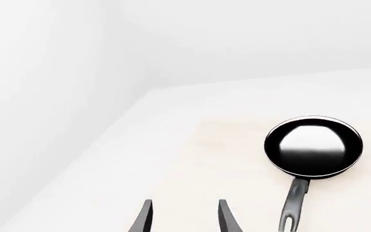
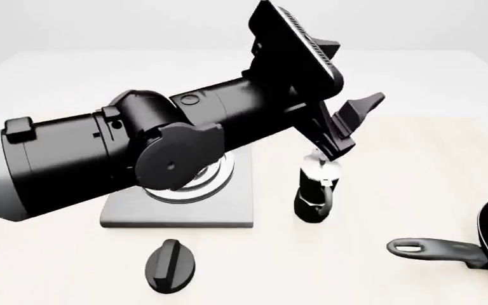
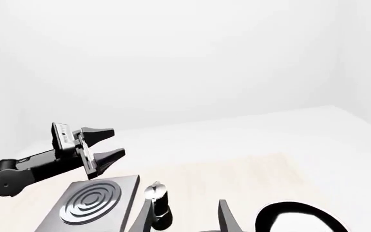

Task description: Put the frying pan on the stove.

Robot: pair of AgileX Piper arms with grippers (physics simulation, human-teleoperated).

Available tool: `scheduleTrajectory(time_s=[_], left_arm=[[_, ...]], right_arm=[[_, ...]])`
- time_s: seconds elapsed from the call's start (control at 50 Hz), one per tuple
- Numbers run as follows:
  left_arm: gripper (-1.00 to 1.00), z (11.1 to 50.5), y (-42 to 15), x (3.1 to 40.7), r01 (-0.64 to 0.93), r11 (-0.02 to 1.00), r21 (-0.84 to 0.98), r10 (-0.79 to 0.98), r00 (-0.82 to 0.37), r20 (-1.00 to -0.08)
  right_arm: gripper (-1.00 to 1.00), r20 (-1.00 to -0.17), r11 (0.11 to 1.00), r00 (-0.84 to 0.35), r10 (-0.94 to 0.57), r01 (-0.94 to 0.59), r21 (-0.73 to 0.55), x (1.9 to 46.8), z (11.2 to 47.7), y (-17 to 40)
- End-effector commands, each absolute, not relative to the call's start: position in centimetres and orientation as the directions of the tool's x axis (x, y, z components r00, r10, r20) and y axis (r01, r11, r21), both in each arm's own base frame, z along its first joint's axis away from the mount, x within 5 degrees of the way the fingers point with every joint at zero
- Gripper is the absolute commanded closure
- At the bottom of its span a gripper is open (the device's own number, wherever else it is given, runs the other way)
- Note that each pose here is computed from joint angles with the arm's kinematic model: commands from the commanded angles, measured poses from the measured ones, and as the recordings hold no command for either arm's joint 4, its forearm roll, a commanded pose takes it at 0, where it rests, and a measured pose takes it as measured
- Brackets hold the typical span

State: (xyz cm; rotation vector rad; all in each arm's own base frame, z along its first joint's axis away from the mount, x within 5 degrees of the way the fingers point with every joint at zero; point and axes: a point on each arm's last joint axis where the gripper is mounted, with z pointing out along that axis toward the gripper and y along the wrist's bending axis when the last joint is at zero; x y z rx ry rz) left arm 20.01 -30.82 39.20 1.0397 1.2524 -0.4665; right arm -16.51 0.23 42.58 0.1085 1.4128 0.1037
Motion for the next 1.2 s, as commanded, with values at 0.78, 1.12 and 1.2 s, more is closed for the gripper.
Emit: scheduleTrajectory(time_s=[0.78,1.12,1.2], left_arm=[[-1.00,36.6,-44.2,22.1,0.856,0.295,0.425,0.413,0.287,-0.865],[-1.00,33.7,-47.2,21.1,0.880,0.226,0.417,0.462,0.280,-0.841],[-1.00,33.1,-47.7,20.7,0.886,0.212,0.412,0.470,0.277,-0.838]], right_arm=[[-1.00,-0.978,0.988,0.140,0.153,-0.018,0.152,-16.2,42.4,0.1],[-1.00,-0.977,0.986,0.138,0.165,-0.020,0.164,-16.1,42.4,0.0],[-1.00,-0.976,0.986,0.138,0.168,-0.020,0.167,-16.1,42.4,0.1]])
